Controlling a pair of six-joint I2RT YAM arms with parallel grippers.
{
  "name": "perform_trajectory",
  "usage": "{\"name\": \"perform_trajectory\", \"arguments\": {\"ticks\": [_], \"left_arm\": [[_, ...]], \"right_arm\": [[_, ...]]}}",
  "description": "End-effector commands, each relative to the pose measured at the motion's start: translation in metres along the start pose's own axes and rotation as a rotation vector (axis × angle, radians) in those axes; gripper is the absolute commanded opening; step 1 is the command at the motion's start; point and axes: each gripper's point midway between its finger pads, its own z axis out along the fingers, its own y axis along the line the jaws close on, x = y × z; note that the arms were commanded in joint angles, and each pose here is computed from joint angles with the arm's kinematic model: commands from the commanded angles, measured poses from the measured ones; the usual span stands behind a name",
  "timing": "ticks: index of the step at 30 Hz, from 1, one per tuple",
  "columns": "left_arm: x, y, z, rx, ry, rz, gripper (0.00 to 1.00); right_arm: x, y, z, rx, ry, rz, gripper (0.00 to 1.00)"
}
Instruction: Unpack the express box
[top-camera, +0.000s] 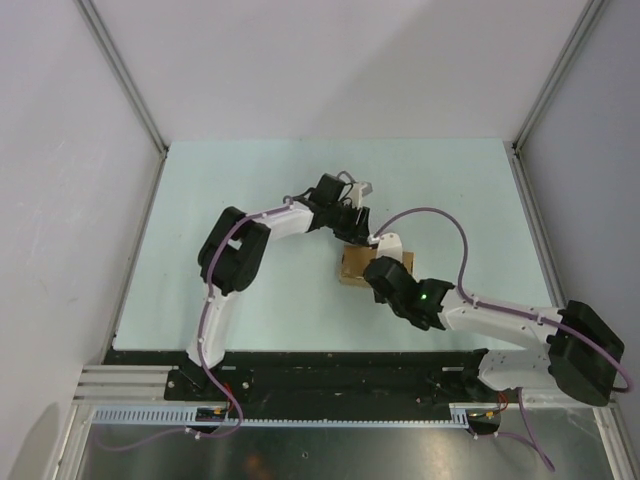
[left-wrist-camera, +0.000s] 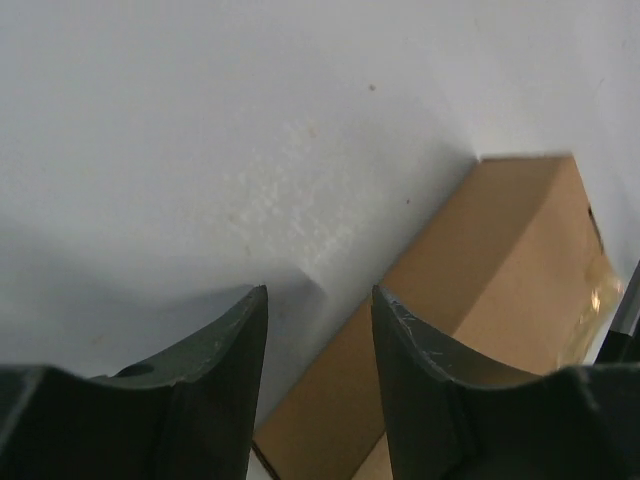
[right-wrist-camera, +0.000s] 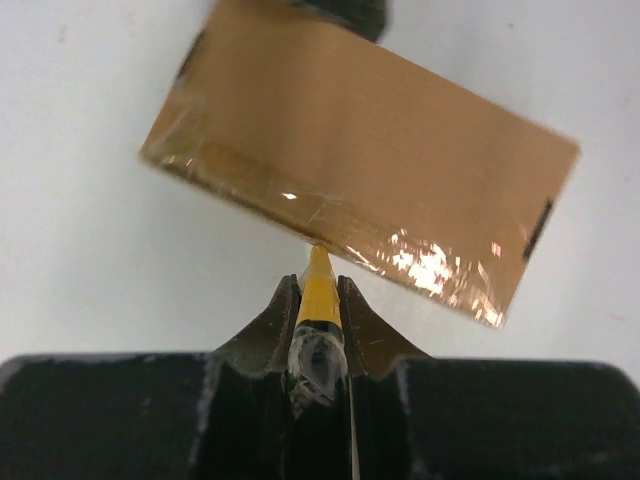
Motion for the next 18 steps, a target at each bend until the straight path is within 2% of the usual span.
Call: {"name": "perform_trajectory", "arguments": {"ticks": [1, 6, 10, 18], "left_arm": [[0.022, -0.008, -0.022, -0.02, 0.048, 0.027, 0.5], [0.035, -0.015, -0.03, 0.005, 0.068, 0.004, 0.49], [0.061, -0.015, -0.04, -0.016, 0.101, -0.012, 0.46], [0.069, -0.031, -0.067, -0.048, 0.072, -0.077, 0.39]], "right_arm": [[-0.002, -0.04, 0.001, 0.125, -0.033, 0.077, 0.0], [-0.002, -0.057, 0.006, 0.157, -0.041, 0.124, 0.0], [-0.01, -0.066, 0.011, 0.177, -0.067, 0.16, 0.0], [-0.021, -0.074, 0.027, 0.164, -0.083, 0.197, 0.0]]}}
